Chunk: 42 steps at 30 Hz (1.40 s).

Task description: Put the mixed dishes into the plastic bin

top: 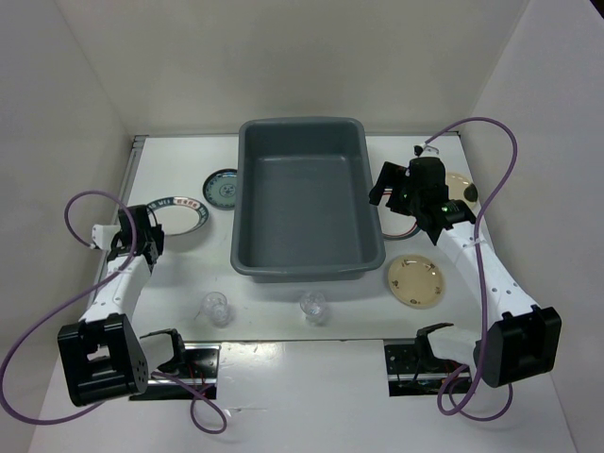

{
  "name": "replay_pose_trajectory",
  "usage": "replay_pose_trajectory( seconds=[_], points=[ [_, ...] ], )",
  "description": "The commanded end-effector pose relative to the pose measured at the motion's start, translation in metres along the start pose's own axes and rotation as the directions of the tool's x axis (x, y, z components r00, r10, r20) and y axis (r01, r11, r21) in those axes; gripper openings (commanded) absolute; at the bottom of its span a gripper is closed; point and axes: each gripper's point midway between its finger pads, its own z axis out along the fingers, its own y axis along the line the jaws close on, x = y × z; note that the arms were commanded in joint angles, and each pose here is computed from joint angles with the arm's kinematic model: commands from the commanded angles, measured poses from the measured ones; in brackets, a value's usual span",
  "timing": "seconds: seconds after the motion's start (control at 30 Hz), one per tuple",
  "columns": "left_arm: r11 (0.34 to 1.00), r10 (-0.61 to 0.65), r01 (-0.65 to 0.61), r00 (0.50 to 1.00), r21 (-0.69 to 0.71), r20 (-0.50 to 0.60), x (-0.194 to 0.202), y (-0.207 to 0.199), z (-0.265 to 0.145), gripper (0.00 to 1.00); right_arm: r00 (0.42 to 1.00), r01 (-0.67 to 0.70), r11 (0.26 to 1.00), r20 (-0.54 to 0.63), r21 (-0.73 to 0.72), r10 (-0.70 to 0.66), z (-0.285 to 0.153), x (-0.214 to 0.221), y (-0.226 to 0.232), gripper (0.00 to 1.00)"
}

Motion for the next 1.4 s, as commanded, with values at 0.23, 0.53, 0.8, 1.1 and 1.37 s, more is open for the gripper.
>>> replay_pose_trajectory(
  seconds=[0.23,0.53,0.8,1.1,1.37],
  points=[
    [0.999,-0.04,0.039,0.997,0.015,0.06,-0.01,0.002,0.005,0.0,0.999,0.018,0.999,0.038,-0.04,-0.016,0.001,-0.009,0.009,1.0],
    [0.993,-0.021,0.009,0.994,0.119,0.104,-0.032,-0.046,-0.012,0.0,0.999,0.018,0.999,0.038,-0.04,-0.016,0.001,-0.009,0.009,1.0],
    [0.976,-0.03,-0.005,0.987,0.216,0.158,-0.055,-0.085,-0.036,0.0,0.999,0.018,0.999,0.038,-0.04,-0.016,0.001,-0.009,0.009,1.0],
    [0.824,-0.008,-0.046,0.996,0.564,0.092,-0.059,-0.197,-0.116,0.0,1.0,0.018,0.998,0.022,-0.053,-0.017,0.003,-0.006,0.011,1.0],
    [0.632,0.192,-0.009,0.971,0.775,-0.146,0.023,-0.287,-0.18,0.0,0.999,0.009,0.999,0.031,-0.032,-0.008,0.003,-0.007,0.007,1.0]
  ],
)
